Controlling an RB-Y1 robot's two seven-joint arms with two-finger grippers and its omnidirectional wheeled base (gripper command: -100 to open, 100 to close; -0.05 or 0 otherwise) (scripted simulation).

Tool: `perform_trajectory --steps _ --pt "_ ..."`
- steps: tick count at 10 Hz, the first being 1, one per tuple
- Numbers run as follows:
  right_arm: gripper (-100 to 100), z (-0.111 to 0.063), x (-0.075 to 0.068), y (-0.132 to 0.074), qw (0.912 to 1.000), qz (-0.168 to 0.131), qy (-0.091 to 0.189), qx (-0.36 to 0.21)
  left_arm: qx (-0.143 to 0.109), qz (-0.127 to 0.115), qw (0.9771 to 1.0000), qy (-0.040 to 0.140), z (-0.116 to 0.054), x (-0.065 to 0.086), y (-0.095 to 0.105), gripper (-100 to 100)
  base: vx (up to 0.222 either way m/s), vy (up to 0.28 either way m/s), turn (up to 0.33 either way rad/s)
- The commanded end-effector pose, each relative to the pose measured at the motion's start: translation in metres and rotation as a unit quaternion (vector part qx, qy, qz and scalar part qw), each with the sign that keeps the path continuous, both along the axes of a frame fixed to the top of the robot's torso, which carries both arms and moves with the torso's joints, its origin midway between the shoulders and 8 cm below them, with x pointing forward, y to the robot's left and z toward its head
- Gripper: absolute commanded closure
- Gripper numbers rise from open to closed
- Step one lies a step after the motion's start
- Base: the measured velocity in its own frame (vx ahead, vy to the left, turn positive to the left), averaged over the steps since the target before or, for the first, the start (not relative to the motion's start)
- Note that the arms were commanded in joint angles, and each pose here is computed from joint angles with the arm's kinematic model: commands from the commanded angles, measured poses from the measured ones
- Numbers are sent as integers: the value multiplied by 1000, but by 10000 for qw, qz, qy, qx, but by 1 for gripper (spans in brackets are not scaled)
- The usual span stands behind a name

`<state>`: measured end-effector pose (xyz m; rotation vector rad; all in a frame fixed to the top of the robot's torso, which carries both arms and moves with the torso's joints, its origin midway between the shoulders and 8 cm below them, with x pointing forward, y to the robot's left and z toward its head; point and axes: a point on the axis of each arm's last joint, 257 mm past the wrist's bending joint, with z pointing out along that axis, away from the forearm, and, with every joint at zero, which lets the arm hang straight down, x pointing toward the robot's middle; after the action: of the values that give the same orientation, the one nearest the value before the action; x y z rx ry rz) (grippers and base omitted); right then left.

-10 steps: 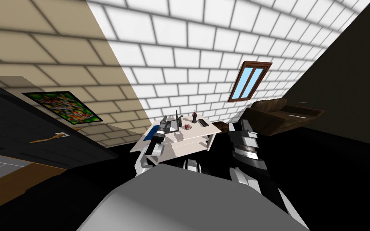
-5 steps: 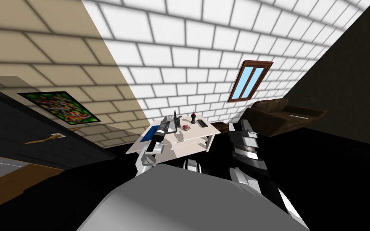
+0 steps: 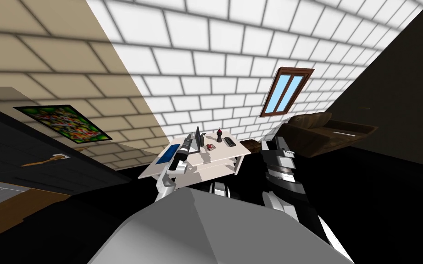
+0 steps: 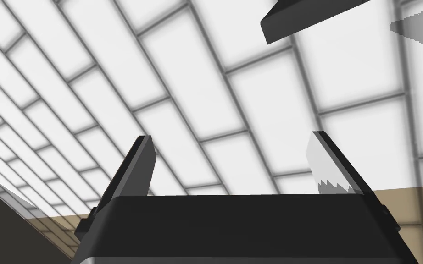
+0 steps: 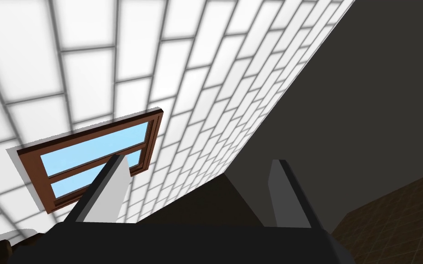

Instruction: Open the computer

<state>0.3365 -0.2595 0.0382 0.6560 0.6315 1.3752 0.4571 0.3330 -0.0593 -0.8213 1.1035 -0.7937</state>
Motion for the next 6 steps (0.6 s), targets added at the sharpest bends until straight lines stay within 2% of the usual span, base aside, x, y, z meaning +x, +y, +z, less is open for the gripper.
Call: perform_trajectory --steps 1,3,6 --pt "0 0 0 0 10000 0 0 0 64 202 9991 369 -17 7 13 -100 53 -69 12" --pt "0 0 0 0 10000 0 0 0 110 356 9973 634 -29 12 23 -100 68 -78 10" --pt "0 0 0 0 10000 0 0 0 144 569 9932 1003 -46 17 38 -100 69 -78 9"
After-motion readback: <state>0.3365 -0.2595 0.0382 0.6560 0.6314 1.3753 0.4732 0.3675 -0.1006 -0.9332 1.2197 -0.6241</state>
